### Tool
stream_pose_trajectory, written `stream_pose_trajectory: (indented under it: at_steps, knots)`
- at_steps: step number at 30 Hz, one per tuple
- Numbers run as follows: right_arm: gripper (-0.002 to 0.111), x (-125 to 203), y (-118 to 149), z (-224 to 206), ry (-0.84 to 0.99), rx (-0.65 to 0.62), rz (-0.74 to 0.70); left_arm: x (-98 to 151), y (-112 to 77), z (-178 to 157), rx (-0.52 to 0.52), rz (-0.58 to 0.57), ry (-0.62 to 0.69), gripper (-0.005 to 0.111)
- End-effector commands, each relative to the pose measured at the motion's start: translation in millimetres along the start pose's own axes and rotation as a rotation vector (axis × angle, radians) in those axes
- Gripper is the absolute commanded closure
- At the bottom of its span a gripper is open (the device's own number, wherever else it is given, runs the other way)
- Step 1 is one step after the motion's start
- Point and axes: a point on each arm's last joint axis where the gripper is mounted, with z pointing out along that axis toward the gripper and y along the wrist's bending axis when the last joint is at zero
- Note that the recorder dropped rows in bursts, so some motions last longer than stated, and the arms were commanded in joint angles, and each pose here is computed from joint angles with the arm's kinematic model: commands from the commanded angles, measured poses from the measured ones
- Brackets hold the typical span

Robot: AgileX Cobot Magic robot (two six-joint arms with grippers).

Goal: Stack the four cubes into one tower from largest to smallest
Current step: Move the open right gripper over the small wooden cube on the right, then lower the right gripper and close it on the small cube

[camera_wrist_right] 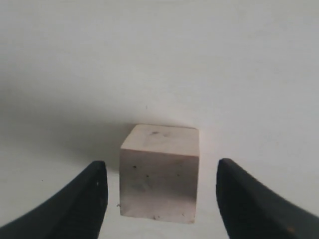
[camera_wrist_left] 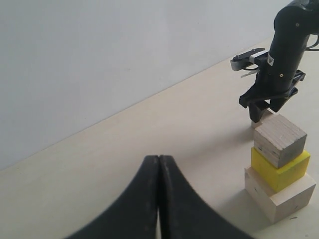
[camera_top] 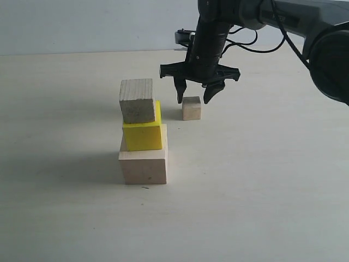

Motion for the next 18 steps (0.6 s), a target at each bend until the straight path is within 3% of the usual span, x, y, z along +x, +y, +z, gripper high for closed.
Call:
stream_pose_trajectory:
  at_steps: [1,18]
  knots:
    - [0.047,-3,3,-3,-0.033,-0.019,0.002,-1,-1.4,0,0.012,-0.006,-0.019,0.107]
    - [0.047,-4,1,16,-0.021,-0.019,0.007,-3,-1.2,0,0.010,0.002,-0.041,0.107]
